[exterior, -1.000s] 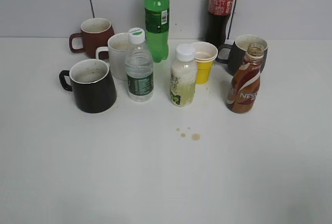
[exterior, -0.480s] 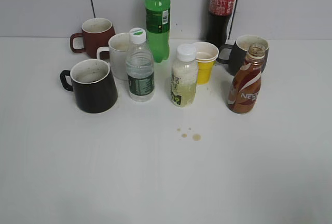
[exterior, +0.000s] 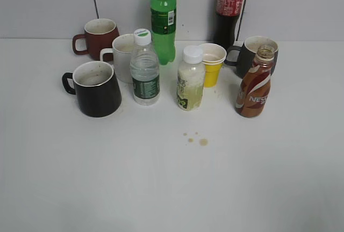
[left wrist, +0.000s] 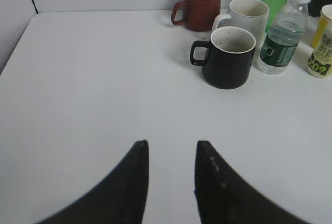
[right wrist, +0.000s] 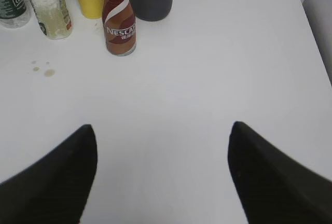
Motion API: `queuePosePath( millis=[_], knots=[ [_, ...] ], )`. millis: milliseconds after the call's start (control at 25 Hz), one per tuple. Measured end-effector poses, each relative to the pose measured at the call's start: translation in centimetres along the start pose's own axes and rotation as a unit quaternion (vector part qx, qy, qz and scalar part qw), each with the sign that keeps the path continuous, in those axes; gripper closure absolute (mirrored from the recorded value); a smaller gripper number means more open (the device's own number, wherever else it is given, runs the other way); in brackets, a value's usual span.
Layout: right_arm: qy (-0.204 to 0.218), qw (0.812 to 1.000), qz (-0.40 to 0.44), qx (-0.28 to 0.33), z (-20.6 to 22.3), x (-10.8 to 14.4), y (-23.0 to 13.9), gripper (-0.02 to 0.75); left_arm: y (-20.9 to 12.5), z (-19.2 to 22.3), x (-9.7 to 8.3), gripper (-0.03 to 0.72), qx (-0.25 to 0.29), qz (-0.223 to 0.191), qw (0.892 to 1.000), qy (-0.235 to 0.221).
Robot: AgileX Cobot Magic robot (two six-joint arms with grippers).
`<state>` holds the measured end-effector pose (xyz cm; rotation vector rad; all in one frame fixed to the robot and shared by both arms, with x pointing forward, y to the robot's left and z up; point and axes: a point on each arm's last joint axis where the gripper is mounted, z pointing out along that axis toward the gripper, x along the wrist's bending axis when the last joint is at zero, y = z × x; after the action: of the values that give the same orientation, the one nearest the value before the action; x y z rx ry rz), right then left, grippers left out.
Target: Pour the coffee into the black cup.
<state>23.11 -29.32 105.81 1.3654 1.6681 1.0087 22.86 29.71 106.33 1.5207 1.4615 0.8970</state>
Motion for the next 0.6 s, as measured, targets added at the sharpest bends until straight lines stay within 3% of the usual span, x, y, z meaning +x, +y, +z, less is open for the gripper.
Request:
queuePosePath(
  millis=[600],
  knots=[
    [0.000,1.000,0.000,0.000,0.00,0.00,0.00,0.150,0.00,0.00,0.00,0.447,0.000,0.000,1.000,0.000]
  ],
)
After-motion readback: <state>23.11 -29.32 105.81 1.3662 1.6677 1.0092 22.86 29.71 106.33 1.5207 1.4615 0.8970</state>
